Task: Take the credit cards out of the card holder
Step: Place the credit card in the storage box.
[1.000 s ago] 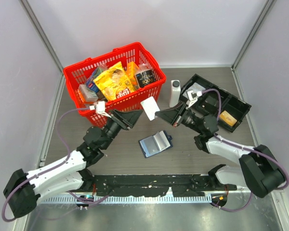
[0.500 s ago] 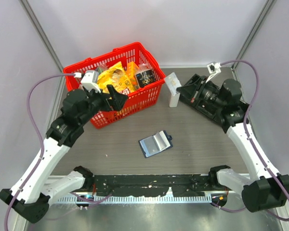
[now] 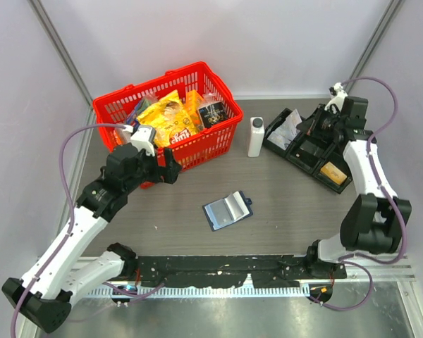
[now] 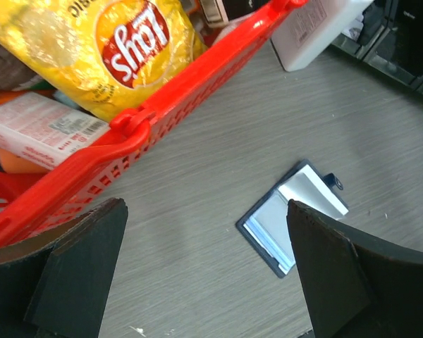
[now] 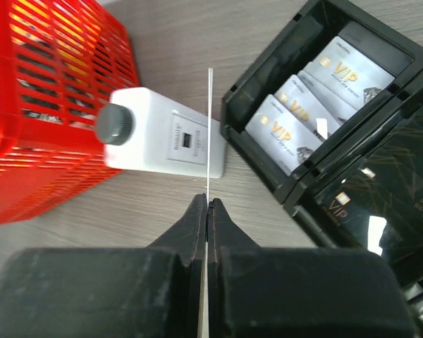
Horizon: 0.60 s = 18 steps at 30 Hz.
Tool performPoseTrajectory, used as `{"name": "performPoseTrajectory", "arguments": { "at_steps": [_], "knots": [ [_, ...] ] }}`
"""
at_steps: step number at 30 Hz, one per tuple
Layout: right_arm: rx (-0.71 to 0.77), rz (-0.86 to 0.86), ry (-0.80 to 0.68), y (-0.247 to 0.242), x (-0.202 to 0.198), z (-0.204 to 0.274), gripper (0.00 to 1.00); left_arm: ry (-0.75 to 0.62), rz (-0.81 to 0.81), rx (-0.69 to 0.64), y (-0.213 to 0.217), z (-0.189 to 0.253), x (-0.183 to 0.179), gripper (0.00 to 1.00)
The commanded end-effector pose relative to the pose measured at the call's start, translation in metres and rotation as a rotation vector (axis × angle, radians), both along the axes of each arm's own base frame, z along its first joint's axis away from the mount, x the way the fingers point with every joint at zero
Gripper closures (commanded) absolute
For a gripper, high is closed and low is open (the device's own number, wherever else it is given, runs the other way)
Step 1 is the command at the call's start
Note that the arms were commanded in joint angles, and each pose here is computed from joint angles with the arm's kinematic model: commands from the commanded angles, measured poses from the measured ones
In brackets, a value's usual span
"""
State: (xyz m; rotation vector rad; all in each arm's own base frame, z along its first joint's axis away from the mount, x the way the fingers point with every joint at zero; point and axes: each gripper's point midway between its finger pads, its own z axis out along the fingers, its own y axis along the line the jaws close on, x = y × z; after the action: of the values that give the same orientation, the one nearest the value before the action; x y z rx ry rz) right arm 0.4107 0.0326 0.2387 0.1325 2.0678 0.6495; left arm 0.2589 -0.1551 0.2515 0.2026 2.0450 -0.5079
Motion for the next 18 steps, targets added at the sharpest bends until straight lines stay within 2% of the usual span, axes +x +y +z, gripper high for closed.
{"name": "performPoseTrajectory", "arguments": {
  "at_steps": [1, 10, 18],
  "knots": [
    [-0.127, 0.055, 0.019, -0.013, 0.027, -0.024, 0.99, -0.100, 0.076, 0.039, 0.019, 0.019, 0.007, 0.00],
    [-0.234, 0.334, 0.030, -0.007, 0.053, -0.071, 0.99, -0.090, 0.083, 0.092, 0.024, 0.010, 0.011, 0.01],
    [-0.232, 0.486, 0.021, 0.007, 0.065, -0.097, 0.99, -0.073, 0.063, 0.117, 0.021, 0.002, 0.013, 0.00]
  ]
}}
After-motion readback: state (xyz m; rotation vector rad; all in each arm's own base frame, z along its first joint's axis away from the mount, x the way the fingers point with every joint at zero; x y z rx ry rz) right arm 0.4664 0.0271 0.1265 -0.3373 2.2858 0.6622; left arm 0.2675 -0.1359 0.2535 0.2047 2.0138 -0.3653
